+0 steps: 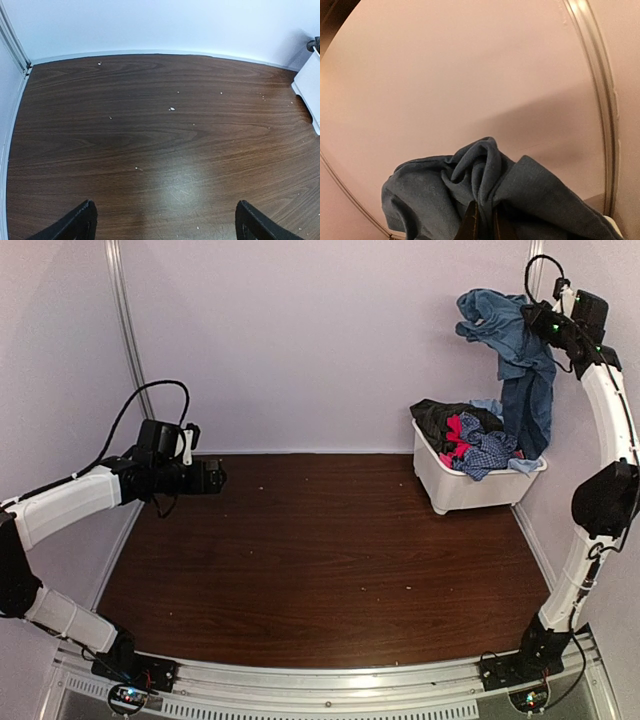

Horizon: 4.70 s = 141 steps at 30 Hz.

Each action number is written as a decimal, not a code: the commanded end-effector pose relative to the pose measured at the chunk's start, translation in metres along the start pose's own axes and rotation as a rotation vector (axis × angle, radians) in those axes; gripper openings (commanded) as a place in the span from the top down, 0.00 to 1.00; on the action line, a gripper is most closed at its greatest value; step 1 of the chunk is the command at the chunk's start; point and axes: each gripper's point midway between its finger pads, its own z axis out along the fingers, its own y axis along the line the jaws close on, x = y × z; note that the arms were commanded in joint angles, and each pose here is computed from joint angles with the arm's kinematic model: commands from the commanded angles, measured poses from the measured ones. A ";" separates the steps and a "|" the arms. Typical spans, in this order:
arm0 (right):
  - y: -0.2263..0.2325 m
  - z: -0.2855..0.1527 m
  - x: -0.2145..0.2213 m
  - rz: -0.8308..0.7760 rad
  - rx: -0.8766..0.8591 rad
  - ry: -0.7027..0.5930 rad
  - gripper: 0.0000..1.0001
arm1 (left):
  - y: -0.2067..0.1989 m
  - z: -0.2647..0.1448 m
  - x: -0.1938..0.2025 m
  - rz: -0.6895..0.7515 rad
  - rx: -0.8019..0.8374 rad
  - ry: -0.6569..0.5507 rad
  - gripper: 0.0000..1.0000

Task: Fold and stack the mixed laundry pile
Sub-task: Place the crumpled T-shirt at the center of the board, then pick up the crumpled T-shirt from the center of the board, then flatten out the crumpled T-shirt at the center of the board.

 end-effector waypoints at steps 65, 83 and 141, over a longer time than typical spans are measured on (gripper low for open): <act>0.106 -0.105 0.550 -0.436 -0.089 1.131 0.87 | -0.152 0.128 0.110 0.124 0.376 0.291 0.81; 0.114 -0.091 0.371 -0.217 -0.233 0.804 1.00 | 0.013 -0.090 -0.039 0.027 -0.090 -0.173 1.00; 0.187 -0.281 0.611 -0.446 -0.554 1.435 0.38 | 0.055 0.005 0.000 -0.096 -0.090 0.095 1.00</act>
